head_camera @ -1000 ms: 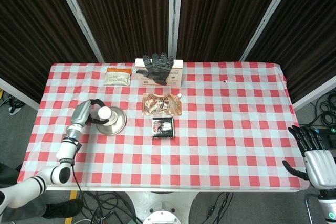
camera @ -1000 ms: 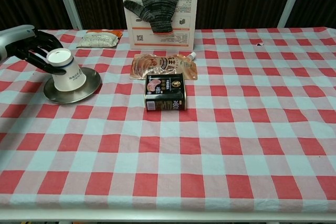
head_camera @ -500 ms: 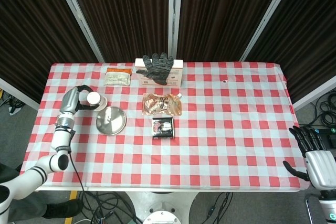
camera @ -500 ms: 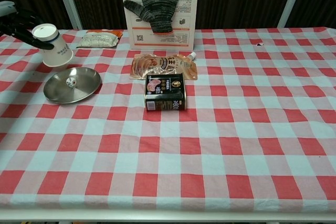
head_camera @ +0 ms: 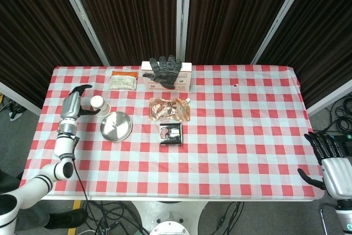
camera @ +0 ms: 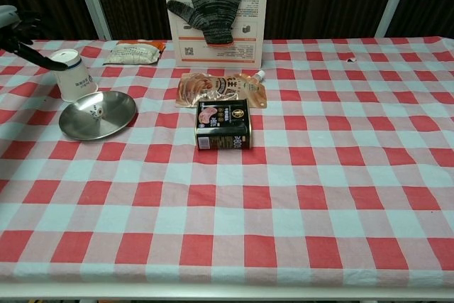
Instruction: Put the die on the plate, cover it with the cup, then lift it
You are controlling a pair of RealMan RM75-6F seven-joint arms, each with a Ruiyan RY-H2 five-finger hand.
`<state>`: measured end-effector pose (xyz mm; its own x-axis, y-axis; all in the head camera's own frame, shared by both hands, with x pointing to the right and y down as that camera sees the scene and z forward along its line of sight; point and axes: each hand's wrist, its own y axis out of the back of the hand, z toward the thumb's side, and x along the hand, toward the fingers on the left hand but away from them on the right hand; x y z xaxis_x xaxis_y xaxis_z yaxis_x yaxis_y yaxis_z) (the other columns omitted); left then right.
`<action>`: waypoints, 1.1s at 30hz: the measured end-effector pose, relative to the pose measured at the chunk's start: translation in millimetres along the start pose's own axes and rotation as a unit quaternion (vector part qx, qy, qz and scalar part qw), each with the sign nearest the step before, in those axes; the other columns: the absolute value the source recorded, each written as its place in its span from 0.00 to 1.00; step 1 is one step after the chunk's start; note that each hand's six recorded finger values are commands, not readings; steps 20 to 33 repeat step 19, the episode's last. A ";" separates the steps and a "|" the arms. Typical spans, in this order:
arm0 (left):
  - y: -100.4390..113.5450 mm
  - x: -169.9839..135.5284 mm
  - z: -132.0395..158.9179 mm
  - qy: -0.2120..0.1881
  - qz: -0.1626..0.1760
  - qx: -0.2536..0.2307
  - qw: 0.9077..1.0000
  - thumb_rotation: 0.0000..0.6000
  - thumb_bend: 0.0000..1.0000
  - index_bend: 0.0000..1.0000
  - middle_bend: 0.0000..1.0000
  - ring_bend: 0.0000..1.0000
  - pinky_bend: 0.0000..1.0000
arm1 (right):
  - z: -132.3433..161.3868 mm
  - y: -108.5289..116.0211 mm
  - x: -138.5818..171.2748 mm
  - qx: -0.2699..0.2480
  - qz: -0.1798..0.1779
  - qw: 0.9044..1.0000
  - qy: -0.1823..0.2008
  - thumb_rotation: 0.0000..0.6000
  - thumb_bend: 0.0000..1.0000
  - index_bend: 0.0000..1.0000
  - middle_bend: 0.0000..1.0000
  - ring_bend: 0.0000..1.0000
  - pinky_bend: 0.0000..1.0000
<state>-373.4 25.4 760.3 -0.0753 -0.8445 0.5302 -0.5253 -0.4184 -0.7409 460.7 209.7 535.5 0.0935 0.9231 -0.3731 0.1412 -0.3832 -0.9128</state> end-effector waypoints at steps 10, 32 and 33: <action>49.0 -72.3 -24.4 -0.053 0.044 0.107 0.992 1.00 0.13 0.20 0.15 0.09 0.09 | -4.7 -4.0 -2.0 -0.003 0.011 1.000 -0.007 1.00 0.14 0.08 0.05 0.00 0.00; 81.3 -174.8 -49.3 -0.054 0.072 0.179 0.980 1.00 0.13 0.22 0.15 0.09 0.08 | 1.6 -8.1 -8.8 -0.007 0.009 1.000 0.007 1.00 0.13 0.06 0.05 0.00 0.00; 81.3 -174.8 -49.3 -0.054 0.072 0.179 0.980 1.00 0.13 0.22 0.15 0.09 0.08 | 1.6 -8.1 -8.8 -0.007 0.009 1.000 0.007 1.00 0.13 0.06 0.05 0.00 0.00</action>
